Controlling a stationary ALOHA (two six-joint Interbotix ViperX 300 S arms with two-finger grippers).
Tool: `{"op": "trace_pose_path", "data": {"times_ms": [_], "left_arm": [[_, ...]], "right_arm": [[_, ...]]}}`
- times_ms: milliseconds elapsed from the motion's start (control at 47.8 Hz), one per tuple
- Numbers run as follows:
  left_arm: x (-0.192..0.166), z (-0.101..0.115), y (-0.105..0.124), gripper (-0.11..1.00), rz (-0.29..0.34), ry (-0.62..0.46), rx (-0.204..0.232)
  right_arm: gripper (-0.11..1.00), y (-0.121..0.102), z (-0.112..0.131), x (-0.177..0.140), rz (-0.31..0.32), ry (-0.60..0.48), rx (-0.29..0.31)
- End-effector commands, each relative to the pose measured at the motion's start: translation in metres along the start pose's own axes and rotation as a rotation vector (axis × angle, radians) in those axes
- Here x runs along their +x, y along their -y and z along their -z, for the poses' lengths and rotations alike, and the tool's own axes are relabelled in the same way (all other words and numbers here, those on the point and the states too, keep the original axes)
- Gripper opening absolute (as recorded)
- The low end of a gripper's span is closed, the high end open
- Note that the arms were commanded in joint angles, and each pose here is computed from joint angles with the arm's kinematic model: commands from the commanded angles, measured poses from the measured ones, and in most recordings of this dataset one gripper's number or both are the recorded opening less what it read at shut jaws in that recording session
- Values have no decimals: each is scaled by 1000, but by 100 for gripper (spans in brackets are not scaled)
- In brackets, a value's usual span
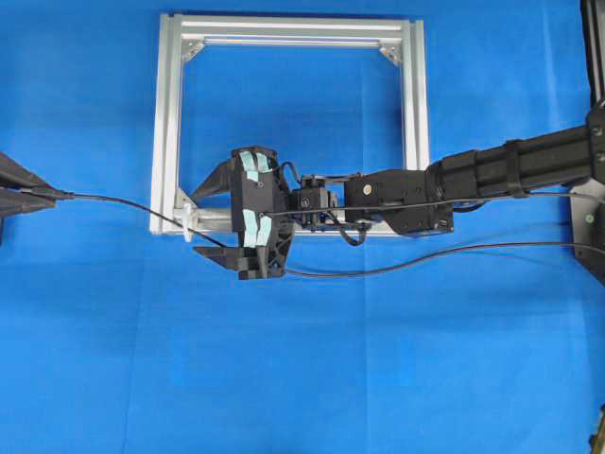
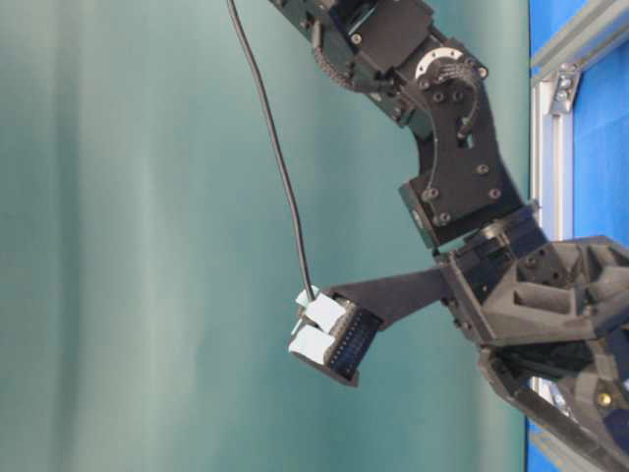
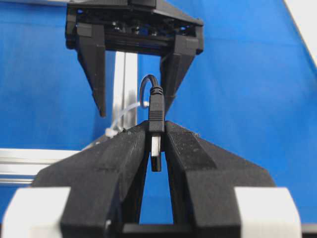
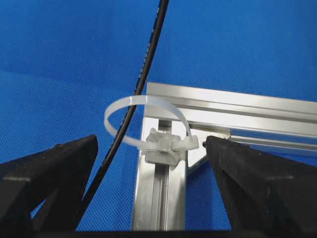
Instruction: Insert the wire through the string loop located on the left side.
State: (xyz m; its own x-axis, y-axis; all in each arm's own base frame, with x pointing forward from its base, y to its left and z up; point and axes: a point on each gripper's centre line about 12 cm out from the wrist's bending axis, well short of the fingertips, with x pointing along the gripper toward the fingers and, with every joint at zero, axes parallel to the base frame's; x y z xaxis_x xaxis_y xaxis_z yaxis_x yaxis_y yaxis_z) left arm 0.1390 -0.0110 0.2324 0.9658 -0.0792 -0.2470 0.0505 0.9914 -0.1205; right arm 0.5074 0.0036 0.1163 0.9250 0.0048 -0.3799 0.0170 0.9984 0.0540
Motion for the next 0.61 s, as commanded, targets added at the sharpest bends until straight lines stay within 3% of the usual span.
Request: {"op": "trace_pose_path", "data": {"times_ms": [0, 335, 398, 586], "left_arm": [[1, -3, 0, 8, -5, 10, 2], [1, -1, -1, 11, -5, 2, -11], [2, 0, -1, 24, -7, -1, -17], [2, 2, -2, 79, -9, -5, -16]], "right_arm": [[95, -1, -28, -5, -2, 64, 2], [95, -1, -28, -5, -1, 68, 4], [95, -1, -28, -5, -2, 66, 2], [95, -1, -28, -5, -1, 68, 4]]}}
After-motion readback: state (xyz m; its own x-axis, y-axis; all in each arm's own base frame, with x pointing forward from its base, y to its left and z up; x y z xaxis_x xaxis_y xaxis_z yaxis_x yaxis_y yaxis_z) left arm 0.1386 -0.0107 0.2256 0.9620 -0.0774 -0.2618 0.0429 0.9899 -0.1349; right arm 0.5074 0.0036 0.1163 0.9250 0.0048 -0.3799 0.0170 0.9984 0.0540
